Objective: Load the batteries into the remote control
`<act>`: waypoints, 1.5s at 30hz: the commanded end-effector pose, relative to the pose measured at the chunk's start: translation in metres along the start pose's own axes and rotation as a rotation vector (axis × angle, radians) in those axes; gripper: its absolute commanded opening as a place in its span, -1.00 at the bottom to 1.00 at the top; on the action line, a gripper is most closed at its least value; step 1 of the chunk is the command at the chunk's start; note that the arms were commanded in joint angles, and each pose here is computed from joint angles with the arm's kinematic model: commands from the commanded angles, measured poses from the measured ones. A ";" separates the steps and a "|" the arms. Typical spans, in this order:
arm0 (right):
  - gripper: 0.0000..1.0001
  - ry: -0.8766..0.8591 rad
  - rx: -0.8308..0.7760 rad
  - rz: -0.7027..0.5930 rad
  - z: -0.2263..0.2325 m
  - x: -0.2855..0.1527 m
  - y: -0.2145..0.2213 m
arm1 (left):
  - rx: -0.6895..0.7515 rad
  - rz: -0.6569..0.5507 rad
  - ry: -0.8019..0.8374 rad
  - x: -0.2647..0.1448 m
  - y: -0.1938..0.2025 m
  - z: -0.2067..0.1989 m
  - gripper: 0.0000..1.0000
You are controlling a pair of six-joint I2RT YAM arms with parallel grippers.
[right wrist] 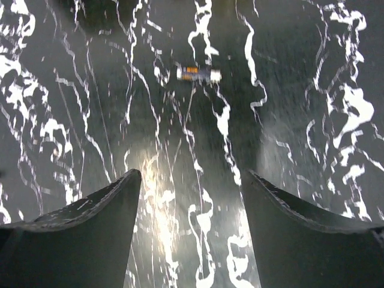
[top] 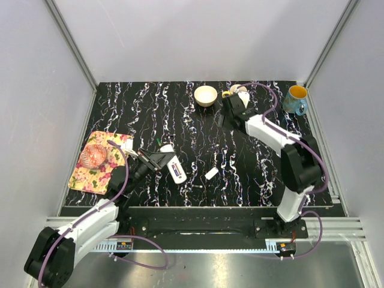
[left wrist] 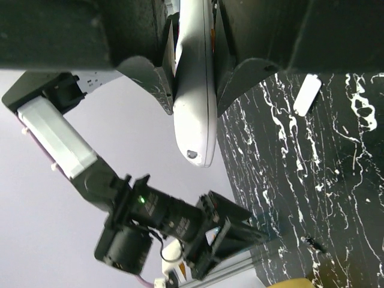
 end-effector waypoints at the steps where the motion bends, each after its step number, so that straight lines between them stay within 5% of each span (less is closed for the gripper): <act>1: 0.48 0.040 0.002 0.007 0.010 0.043 -0.017 | 0.050 -0.022 -0.018 0.002 -0.008 -0.007 -1.00; 4: 0.53 0.061 -0.020 0.049 0.012 0.069 -0.016 | 0.055 0.005 0.009 0.001 -0.006 -0.009 -1.00; 8: 0.83 0.092 -0.045 0.048 0.012 0.086 -0.012 | 0.054 0.039 0.031 0.001 -0.004 -0.011 -1.00; 20: 0.77 0.101 -0.095 0.066 0.011 0.121 -0.010 | 0.058 0.033 0.036 0.000 -0.003 -0.009 -1.00; 45: 0.15 0.159 -0.068 0.114 -0.001 0.144 -0.002 | 0.044 0.041 -0.010 0.002 -0.002 -0.004 -1.00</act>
Point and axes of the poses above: each gripper's point midway between its finger pads, its own x axis out along the fingers, its own z axis along the line the jaws close on, y = z × x, the point moved 10 cm from there along -x, back along the fingers, and after that the axes turned 10 degrees about x, right-handed, at the moved point
